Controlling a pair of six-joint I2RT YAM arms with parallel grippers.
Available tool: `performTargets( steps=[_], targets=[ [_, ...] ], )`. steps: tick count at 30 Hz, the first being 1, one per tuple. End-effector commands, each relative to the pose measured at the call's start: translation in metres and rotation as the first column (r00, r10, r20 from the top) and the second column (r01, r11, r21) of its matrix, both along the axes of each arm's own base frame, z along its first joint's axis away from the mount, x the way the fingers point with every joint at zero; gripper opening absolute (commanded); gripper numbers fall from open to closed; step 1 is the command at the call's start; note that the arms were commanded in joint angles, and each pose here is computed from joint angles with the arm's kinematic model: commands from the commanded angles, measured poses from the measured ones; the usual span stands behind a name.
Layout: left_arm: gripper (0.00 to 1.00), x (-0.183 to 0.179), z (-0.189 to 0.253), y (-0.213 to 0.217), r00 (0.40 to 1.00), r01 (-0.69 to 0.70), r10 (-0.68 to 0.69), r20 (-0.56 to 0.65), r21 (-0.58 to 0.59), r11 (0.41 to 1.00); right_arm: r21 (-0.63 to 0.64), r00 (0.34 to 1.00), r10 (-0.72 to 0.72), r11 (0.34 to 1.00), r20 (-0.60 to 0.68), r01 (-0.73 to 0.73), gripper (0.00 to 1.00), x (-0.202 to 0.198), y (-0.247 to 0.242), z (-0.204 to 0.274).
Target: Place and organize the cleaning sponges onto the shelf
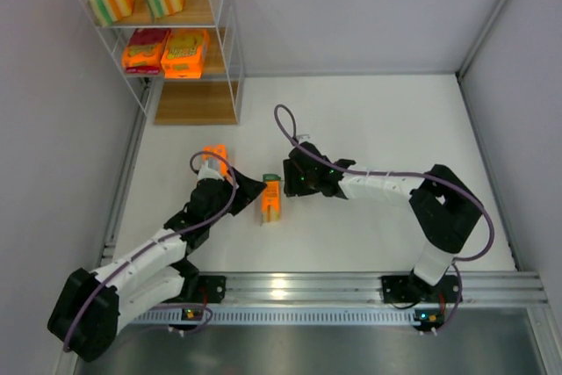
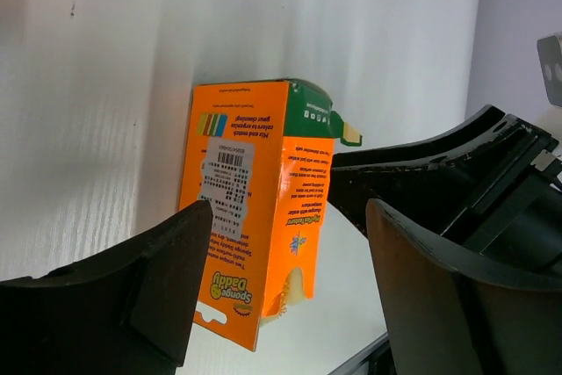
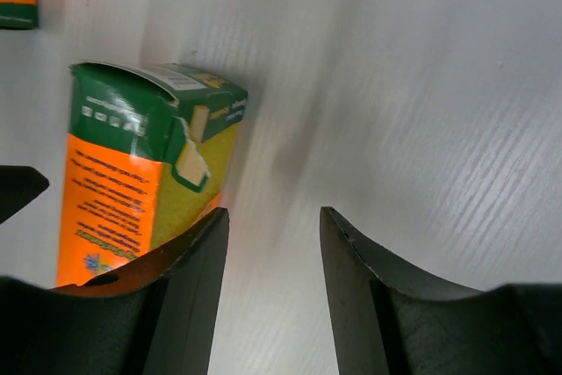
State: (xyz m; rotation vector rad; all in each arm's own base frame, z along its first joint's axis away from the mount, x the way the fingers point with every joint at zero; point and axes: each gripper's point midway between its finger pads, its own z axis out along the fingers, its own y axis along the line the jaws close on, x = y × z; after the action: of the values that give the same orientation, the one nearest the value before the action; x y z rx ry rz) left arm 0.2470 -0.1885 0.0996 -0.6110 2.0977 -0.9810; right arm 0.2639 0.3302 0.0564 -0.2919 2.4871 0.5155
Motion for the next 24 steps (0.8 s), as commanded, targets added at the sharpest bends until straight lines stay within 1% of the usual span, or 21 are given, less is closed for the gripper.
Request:
performTargets(
  steps=[1, 3, 4, 5, 6, 7, 8, 9, 10, 11, 12, 13, 15, 16, 17, 18, 19, 20, 21, 22, 24],
  targets=[
    [0.77, 0.001, 0.004, 0.006, 1.0, -0.005, 0.005, 0.03, 0.002, 1.0, 0.113, 0.997, 0.041, 0.992, 0.07, -0.048, 0.48, 0.012, 0.039, 0.043],
    [0.78, 0.0, 0.015, 0.0, 0.997, 0.049, -0.049, 0.057, -0.001, 0.999, 0.113, 0.997, 0.045, 0.992, 0.066, -0.052, 0.48, 0.012, 0.043, 0.047],
    [0.78, 0.005, 0.03, -0.005, 0.993, 0.073, -0.073, 0.09, -0.002, 0.997, 0.109, 0.997, 0.042, 0.993, 0.059, -0.048, 0.49, 0.011, 0.043, 0.044],
    [0.79, 0.006, 0.035, -0.008, 0.986, 0.111, -0.115, 0.118, 0.046, 0.993, 0.1, 0.998, 0.037, 0.994, 0.048, -0.041, 0.49, 0.01, 0.04, 0.041],
    [0.79, 0.004, 0.03, -0.005, 0.988, 0.131, -0.138, 0.069, 0.1, 0.986, 0.096, 0.999, 0.017, 0.995, 0.036, -0.02, 0.49, 0.01, 0.036, 0.039],
    [0.8, 0.005, 0.017, 0.002, 0.992, 0.124, -0.127, 0.005, 0.179, 0.976, 0.096, 0.999, -0.001, 0.995, 0.036, -0.003, 0.5, 0.01, 0.031, 0.042],
    [0.8, 0.016, 0.039, 0.001, 0.988, 0.134, -0.148, 0.039, 0.249, 0.959, 0.085, 0.999, -0.028, 0.996, 0.02, 0.027, 0.51, 0.012, 0.019, 0.035],
    [0.8, 0.019, 0.034, 0.01, 0.992, 0.112, -0.123, 0.015, 0.317, 0.942, 0.085, 0.999, -0.052, 0.995, 0.009, 0.051, 0.51, 0.014, 0.01, 0.033],
    [0.8, 0.016, 0.022, 0.023, 0.995, 0.097, -0.09, -0.037, 0.4, 0.911, 0.101, 0.997, -0.072, 0.992, 0.021, 0.069, 0.53, 0.016, 0.002, 0.042],
    [0.81, 0.019, 0.03, 0.023, 0.995, 0.098, -0.102, -0.012, 0.433, 0.896, 0.079, 0.994, -0.113, 0.991, 0.011, 0.111, 0.54, 0.021, -0.019, 0.034],
    [0.81, 0.019, 0.032, 0.025, 0.995, 0.096, -0.103, -0.008, 0.447, 0.889, 0.063, 0.991, -0.132, 0.989, 0.012, 0.131, 0.55, 0.022, -0.032, 0.034],
    [0.81, 0.019, 0.037, 0.025, 0.994, 0.093, -0.107, 0.004, 0.448, 0.889, 0.062, 0.985, -0.167, 0.985, 0.044, 0.164, 0.57, 0.026, -0.047, 0.045],
    [0.82, 0.021, 0.046, 0.02, 0.991, 0.107, -0.131, 0.023, 0.441, 0.891, 0.021, 0.972, -0.229, 0.973, 0.062, 0.228, 0.59, 0.032, -0.081, 0.042],
    [0.81, 0.022, 0.045, 0.017, 0.99, 0.115, -0.137, 0.015, 0.45, 0.885, 0.028, 0.962, -0.259, 0.966, 0.084, 0.258, 0.61, 0.032, -0.095, 0.053],
    [0.81, 0.02, 0.042, 0.015, 0.99, 0.123, -0.142, 0.002, 0.488, 0.864, 0.015, 0.951, -0.3, 0.954, 0.079, 0.3, 0.63, 0.034, -0.115, 0.048],
    [0.81, 0.024, 0.051, 0.012, 0.991, 0.105, -0.133, 0.018, 0.515, 0.851, 0.014, 0.944, -0.319, 0.948, 0.083, 0.319, 0.64, 0.035, -0.125, 0.05],
    [0.81, 0.023, 0.038, 0.011, 0.992, 0.117, -0.127, -0.023, 0.569, 0.814, 0.034, 0.936, -0.339, 0.941, 0.096, 0.338, 0.68, 0.036, -0.135, 0.058],
    [0.81, 0.015, 0.031, 0.009, 0.992, 0.121, -0.122, -0.043, 0.645, 0.755, 0.023, 0.923, -0.374, 0.927, 0.091, 0.374, 0.7, 0.038, -0.15, 0.053],
    [0.82, 0.015, 0.026, 0.001, 0.989, 0.139, -0.128, -0.067, 0.676, 0.724, 0.035, 0.914, -0.391, 0.92, 0.11, 0.389, 0.73, 0.039, -0.158, 0.059],
    [0.82, 0.007, 0.023, -0.011, 0.984, 0.17, -0.162, -0.077, 0.692, 0.702, 0.039, 0.907, -0.403, 0.915, 0.118, 0.402, 0.79, 0.04, -0.163, 0.059],
    [0.82, 0.006, 0.018, -0.02, 0.983, 0.175, -0.162, -0.086, 0.707, 0.685, 0.036, 0.9, -0.422, 0.907, 0.114, 0.42, 0.84, 0.038, -0.173, 0.055]
  ],
)
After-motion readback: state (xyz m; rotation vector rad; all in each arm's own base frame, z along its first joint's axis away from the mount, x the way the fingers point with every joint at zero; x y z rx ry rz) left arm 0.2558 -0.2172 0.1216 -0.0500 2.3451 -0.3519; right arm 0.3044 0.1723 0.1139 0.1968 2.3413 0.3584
